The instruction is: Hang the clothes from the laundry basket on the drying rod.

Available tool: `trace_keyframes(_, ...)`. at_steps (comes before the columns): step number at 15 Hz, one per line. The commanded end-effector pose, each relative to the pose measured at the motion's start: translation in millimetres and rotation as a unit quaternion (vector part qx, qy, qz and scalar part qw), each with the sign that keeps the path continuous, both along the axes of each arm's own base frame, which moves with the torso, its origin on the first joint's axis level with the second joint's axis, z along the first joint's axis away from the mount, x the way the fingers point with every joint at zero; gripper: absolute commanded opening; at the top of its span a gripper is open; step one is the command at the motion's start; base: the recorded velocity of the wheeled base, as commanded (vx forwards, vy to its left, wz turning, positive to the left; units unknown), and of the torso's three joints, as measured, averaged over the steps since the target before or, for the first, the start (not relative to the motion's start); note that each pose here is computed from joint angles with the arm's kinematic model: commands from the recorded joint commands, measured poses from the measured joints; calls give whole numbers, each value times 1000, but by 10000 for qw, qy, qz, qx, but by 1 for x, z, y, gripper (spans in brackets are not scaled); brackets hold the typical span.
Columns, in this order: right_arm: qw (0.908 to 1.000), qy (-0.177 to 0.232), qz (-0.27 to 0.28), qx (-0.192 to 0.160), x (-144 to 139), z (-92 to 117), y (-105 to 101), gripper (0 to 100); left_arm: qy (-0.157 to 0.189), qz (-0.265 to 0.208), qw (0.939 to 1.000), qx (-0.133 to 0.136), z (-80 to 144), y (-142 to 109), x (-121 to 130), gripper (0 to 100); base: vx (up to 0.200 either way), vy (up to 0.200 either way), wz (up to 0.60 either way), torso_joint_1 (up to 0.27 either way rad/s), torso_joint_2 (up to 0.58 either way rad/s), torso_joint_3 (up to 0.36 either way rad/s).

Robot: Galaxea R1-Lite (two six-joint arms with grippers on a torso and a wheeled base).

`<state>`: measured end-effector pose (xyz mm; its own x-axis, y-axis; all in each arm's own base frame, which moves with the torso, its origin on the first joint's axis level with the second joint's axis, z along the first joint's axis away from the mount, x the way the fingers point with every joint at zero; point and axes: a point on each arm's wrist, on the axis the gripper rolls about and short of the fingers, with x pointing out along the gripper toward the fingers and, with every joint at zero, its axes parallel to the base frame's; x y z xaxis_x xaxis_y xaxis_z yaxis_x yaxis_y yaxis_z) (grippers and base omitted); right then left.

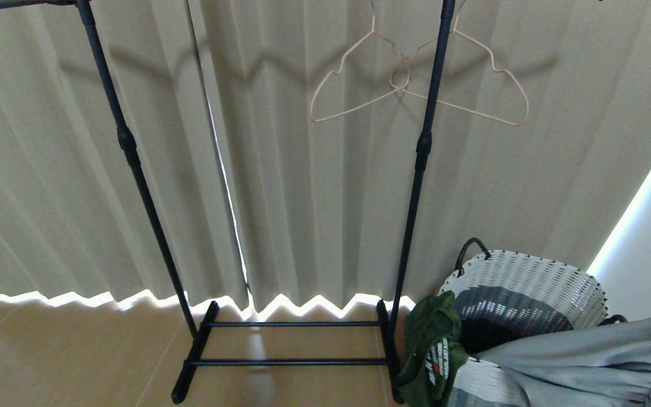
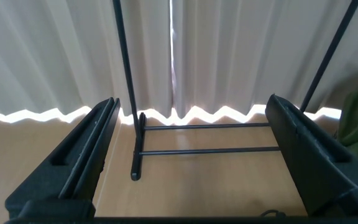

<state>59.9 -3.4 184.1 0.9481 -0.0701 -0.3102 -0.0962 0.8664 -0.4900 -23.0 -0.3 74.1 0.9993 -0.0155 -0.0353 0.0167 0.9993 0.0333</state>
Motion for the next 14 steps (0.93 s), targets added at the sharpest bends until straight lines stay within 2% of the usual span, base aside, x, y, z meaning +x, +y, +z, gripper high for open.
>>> trace_keyframes(1,10000,-5,3,-2,0,0,0,0,7,1,10000,0,0,0,0,100,-200,0,0,2,-2,7)
trace_keyframes(4,10000,-43,3,-4,-2,0,0,0,7,-7,10000,7,0,0,0,100,-200,0,0,5,4,-2)
trace_keyframes(10,10000,-28,3,-3,-2,0,0,0,7,-7,10000,7,0,0,0,100,0,0,0,0,0,0)
trace_keyframes(14,10000,10,3,-1,-2,-3,0,0,7,-15,10000,7,0,0,0,100,0,200,0,2,2,0)
